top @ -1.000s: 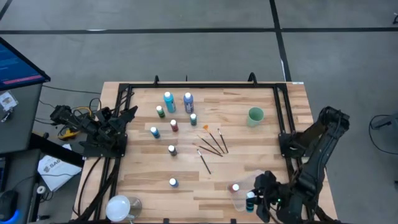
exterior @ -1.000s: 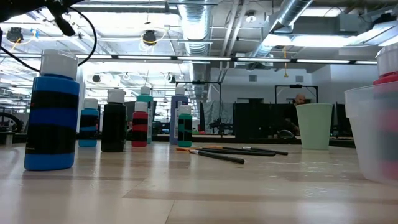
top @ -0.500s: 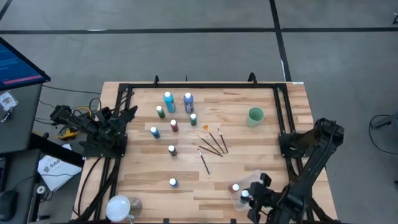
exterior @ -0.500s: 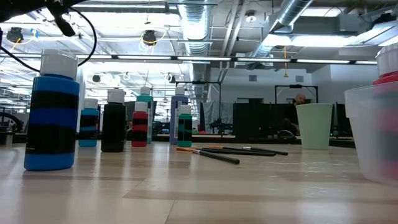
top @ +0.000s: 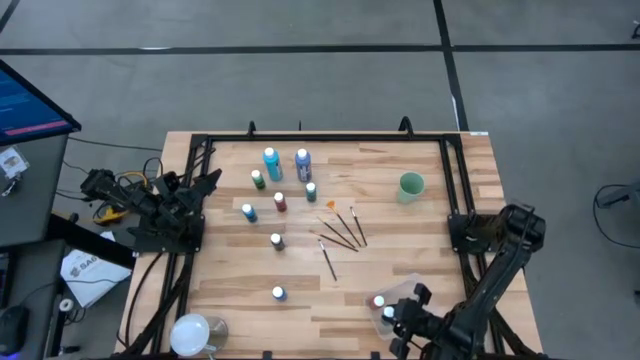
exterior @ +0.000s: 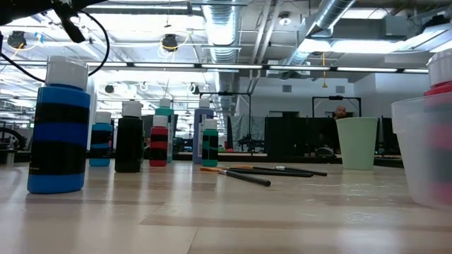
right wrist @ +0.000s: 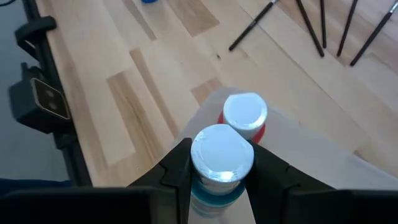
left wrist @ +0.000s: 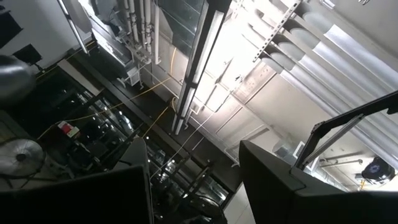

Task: Pick & Place Paint Supplies
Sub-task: Put the light blue paint bottle into the transparent bin

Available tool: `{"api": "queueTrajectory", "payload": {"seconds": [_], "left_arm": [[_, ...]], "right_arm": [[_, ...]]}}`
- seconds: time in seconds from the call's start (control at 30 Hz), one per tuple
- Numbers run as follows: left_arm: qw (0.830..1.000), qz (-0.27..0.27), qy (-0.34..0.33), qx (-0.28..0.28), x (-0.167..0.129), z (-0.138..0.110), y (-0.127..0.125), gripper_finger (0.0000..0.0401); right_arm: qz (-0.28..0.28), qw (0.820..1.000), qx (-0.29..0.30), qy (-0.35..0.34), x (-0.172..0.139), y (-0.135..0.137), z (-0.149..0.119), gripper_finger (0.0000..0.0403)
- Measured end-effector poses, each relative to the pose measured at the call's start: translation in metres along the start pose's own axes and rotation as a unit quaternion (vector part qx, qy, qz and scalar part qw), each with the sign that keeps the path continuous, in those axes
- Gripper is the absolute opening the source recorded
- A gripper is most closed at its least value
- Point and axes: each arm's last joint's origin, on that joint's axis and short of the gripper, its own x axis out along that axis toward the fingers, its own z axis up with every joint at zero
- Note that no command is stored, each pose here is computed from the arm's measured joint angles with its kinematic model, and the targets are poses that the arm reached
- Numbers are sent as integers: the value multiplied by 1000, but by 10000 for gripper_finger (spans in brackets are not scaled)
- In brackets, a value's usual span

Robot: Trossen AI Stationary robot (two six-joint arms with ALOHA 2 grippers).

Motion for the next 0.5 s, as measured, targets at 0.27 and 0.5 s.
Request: {"api": "queueTrajectory", "payload": {"seconds": [0.27, 0.5], "left_arm": [[1000, 2, -1, 0, 0, 0, 0, 132], [1000, 2, -1, 0, 0, 0, 0, 132]], "right_arm": [[-9, 999, -8, -44, 4, 1, -3, 105], [-8, 999, -2, -44, 3, 1, -3, 106]]}}
